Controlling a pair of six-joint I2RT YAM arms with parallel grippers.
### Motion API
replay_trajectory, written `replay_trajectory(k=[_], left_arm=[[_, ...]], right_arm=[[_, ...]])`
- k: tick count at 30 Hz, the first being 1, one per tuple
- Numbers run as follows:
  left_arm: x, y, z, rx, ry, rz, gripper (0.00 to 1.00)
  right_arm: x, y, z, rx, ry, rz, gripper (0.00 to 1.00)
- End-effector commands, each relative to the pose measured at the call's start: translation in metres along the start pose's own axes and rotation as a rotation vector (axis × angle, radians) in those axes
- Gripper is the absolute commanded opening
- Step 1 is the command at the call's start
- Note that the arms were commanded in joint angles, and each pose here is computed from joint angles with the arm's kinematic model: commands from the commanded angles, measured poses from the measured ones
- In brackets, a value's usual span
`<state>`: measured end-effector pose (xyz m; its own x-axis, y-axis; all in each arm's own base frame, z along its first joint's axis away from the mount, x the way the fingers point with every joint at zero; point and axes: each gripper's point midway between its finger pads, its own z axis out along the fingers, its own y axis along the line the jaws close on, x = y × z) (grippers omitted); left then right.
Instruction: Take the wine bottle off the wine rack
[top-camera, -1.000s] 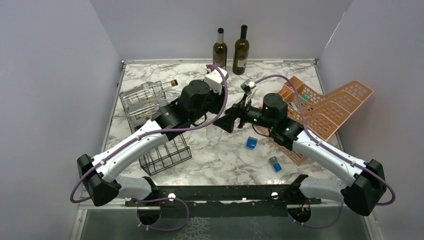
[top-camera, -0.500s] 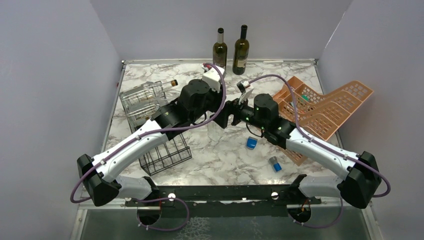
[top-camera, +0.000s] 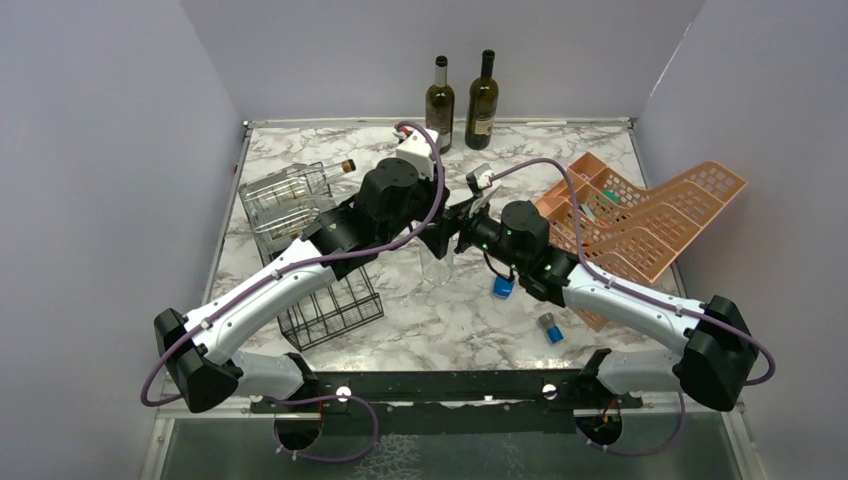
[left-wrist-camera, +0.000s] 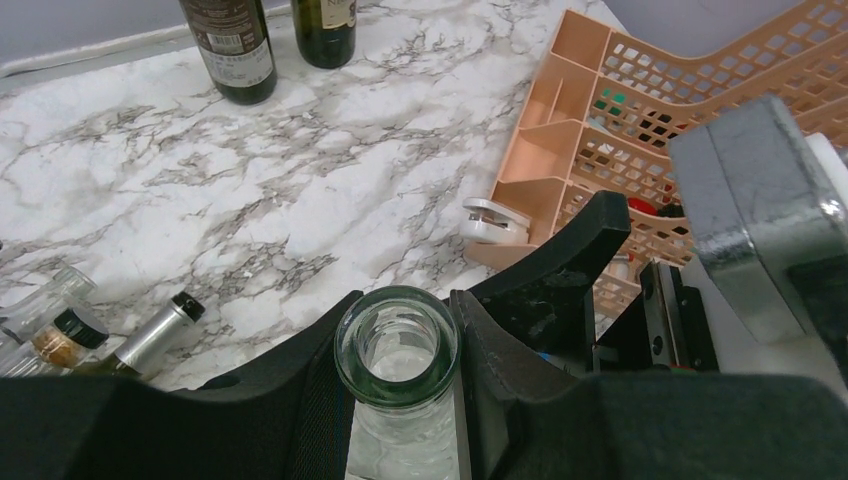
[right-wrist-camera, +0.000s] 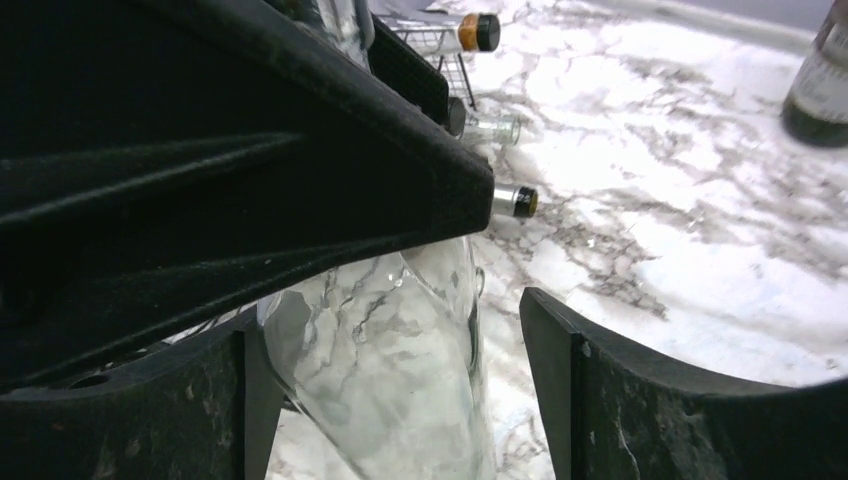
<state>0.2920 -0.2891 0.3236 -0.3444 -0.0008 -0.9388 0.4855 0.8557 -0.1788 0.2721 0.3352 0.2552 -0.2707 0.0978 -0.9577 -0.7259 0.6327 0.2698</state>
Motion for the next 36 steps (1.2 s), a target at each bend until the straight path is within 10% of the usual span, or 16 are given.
replay_trajectory(k=[1,10,21,36], left_arm=[[-0.024,-0.016,-0.008,0.049,-0.074,-0.087,0.07],[-0.023,-0.014,-0.010,0.043,-0.065,-0.079,0.14],[-0.045,-0.004,-0.043,0.048,-0.141,-0.023,0.95],[-0.048,0.052,-0.090,-0.147,-0.250,0.039,0.99]], right_arm=[[-0.021,-0.007,0.008,0.042,-0.103,-0.068,0.81],[-0.012,-0.008,0.018,0.032,-0.092,-0.069,0.53],[-0.026,-0.022,0.019,0.108,-0.164,-0.091,0.41],[-0.096,-0.130,0.061,0.365,-0.397,-0.168,0.41]])
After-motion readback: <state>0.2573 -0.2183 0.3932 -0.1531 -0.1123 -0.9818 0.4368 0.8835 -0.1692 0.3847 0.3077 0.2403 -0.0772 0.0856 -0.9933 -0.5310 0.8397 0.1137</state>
